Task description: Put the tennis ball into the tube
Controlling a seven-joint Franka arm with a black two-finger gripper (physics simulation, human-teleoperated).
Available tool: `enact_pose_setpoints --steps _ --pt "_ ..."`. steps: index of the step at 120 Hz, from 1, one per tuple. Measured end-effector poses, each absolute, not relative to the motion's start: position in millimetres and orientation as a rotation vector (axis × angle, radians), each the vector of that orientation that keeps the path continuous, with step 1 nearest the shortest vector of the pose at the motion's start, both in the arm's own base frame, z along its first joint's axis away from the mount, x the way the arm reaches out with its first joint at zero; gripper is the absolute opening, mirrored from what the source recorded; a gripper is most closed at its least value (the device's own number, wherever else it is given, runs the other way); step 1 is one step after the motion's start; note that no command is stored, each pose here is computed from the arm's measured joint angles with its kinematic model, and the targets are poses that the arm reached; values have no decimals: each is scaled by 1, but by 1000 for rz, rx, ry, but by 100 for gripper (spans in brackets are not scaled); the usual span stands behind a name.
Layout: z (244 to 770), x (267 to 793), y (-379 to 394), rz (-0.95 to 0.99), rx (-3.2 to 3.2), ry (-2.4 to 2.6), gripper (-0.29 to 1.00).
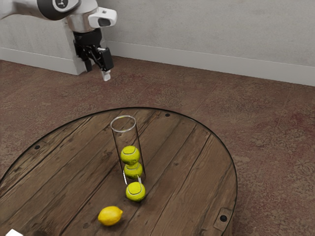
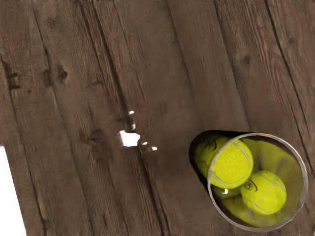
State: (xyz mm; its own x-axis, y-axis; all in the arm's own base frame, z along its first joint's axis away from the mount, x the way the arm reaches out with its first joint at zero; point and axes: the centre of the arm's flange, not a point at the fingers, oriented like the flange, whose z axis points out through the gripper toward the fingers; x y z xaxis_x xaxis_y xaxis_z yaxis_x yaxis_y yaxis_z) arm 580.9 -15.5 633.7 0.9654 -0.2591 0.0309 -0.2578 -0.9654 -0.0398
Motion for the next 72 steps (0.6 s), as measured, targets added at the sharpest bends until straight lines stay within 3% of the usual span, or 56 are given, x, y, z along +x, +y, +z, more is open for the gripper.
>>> enact_pose_setpoints --steps 12,46,60,72 --pt "633 571 -39 -4 -3044 501 70" --pt "545 486 -114 378 -3063 428 70" --pt "513 453 -146 382 -3059 396 70" --pt "455 427 -158 407 -3065 389 70"
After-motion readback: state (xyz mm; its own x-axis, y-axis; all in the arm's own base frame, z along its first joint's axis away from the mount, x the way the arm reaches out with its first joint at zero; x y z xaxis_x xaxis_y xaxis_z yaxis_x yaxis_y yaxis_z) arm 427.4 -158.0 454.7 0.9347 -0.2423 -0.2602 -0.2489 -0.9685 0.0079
